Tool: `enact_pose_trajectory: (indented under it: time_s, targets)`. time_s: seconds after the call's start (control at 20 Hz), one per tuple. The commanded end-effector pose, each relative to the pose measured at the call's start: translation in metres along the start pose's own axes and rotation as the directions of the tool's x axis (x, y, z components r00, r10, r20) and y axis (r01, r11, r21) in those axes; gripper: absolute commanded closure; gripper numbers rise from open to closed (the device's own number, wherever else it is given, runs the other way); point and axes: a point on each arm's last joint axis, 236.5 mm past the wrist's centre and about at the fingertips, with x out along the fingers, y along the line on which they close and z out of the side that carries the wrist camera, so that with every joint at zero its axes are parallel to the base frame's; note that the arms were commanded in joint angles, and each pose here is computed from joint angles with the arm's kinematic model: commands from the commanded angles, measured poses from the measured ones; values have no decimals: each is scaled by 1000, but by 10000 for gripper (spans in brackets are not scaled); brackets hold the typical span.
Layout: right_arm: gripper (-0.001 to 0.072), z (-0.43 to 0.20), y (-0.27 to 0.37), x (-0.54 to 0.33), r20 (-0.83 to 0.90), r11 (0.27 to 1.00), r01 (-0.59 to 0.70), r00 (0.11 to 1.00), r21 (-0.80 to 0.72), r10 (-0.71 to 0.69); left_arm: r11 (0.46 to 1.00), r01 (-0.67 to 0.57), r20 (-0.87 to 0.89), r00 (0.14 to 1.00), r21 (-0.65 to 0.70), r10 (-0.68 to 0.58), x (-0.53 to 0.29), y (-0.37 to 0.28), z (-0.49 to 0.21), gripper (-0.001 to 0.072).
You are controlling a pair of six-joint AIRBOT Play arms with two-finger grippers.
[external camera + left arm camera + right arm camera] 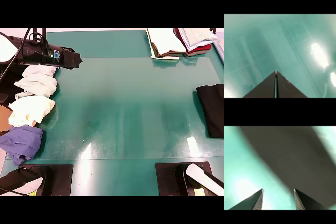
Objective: Fold the shirts.
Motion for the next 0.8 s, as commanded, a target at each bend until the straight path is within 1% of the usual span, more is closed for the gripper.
enact_pose_trajectory:
  time_s: [0.0,0.1,0.25,0.3,0.4,0.55,0.75]
  targets:
    - [261,-23,115,-7,6,952,-202,978,-229,209,1000,1,2,1000,-1,-1,0,0,0,679]
    - [263,-51,169,-15,-25,888,-279,957,-365,290,1000,1,9,1000,-1,-1,0,0,2,679]
    - [269,-91,225,-27,-89,785,-369,922,-498,377,1000,0,34,999,-1,0,0,0,8,679]
    - [375,-104,239,-31,-114,752,-393,911,-530,395,1000,-1,46,999,-1,1,-1,0,11,679]
    - [701,-124,260,-39,-154,692,-429,893,-581,424,1000,-2,64,998,-1,2,-1,0,15,679]
    - [697,-141,276,-46,-183,643,-457,876,-615,447,1000,-3,80,997,-2,3,-1,1,19,679]
    - [697,-148,281,-49,-201,628,-471,868,-619,454,1000,-3,86,996,-1,4,-1,1,20,679]
